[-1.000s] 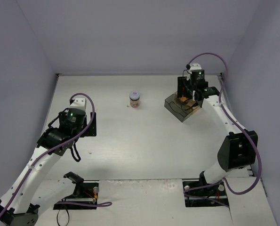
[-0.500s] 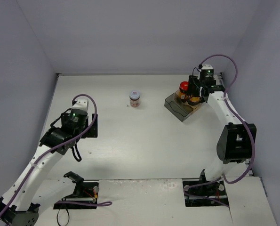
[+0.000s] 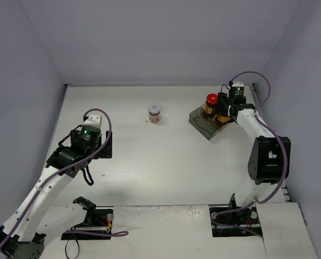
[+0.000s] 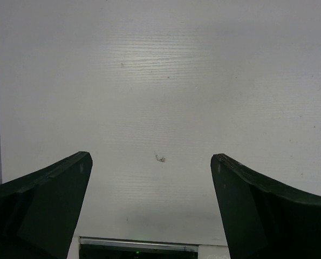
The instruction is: Organize the condiment bottles
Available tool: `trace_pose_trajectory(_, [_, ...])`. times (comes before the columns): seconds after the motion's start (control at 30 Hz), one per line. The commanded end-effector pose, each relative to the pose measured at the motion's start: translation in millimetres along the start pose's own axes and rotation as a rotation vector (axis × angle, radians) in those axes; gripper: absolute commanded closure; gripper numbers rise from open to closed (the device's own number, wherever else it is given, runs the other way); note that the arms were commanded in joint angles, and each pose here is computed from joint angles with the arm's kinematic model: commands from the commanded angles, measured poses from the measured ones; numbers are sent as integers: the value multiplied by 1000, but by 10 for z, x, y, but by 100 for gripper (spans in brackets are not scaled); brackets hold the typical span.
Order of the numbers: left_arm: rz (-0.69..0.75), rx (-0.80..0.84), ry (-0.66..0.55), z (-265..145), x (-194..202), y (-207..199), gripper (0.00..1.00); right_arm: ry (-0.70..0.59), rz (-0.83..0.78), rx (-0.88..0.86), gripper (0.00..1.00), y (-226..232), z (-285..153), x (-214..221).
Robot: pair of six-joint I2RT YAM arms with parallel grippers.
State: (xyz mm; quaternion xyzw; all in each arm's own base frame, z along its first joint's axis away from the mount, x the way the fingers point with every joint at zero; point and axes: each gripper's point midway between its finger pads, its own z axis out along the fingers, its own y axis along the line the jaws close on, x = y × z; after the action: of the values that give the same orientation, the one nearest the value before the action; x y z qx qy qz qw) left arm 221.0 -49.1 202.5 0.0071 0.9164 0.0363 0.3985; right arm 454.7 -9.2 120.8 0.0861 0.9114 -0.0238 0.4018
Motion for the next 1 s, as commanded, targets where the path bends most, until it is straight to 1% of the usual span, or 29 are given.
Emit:
trace_pose_trajectory(0.0, [-19,7,-40,-15,-124,-8,3,-174,46,20,100,-41,-34,-478])
trace_pose_trajectory(0.07, [-20,7,-39,-13,-115,-7,3,-153,46,22,92,-43,18,-392])
trace_pose_trajectory(0.1, [-20,7,-39,-13,-115,-7,3,-148,45,22,86,-44,36,-373])
trace_pose_trajectory(0.13, [-17,6,-36,-3,-110,-10,3,-136,44,23,69,-44,67,-327])
trace_pose_trajectory(0.2, [-17,5,-36,0,-105,-7,3,-126,43,19,54,-37,96,-291])
trace_pose_trajectory(0.23, [-16,7,-33,6,-101,-14,3,-120,44,19,42,-34,116,-270])
trace_pose_trajectory(0.3, [-16,7,-33,6,-97,-12,3,-114,42,20,32,-37,119,-257])
trace_pose_trajectory(0.33, [-16,8,-32,6,-97,-15,3,-121,40,19,24,-36,95,-287])
trace_pose_trajectory(0.37, [-15,9,-29,8,-87,-16,3,-127,36,17,21,-33,80,-315])
trace_pose_trajectory(0.4, [-16,11,-30,8,-90,-20,3,-133,35,11,14,-27,26,-352])
trace_pose_trajectory(0.5, [-18,13,-31,9,-96,-25,3,-155,26,-3,6,2,-130,-492])
trace_pose_trajectory(0.53, [-20,15,-32,9,-95,-29,3,-179,25,-18,1,36,-256,-588])
trace_pose_trajectory(0.57, [-22,17,-34,6,-103,-33,3,-200,20,-30,0,74,-337,-665])
trace_pose_trajectory(0.6, [-22,17,-34,6,-107,-35,3,-194,0,-50,0,159,-451,-694])
trace_pose_trajectory(0.67, [-26,17,-35,7,-115,-39,3,-248,-24,-86,0,302,-730,-866])
trace_pose_trajectory(0.7, [-26,17,-35,7,-115,-39,3,-271,-53,-122,0,489,-890,-955])
trace_pose_trajectory(0.77, [-28,18,-37,10,-116,-41,3,-300,-100,-159,0,698,-1097,-1040])
trace_pose_trajectory(0.8, [-28,16,-37,14,-123,-42,3,-324,-133,-212,0,943,-1226,-1098])
trace_pose_trajectory(0.9, [-27,17,-34,18,-129,-48,3,-334,-189,-349,0,1379,-1334,-1092])
trace_pose_trajectory(0.97, [-29,21,-37,2,-147,-52,3,-334,-228,-431,0,1721,-1323,-1058])
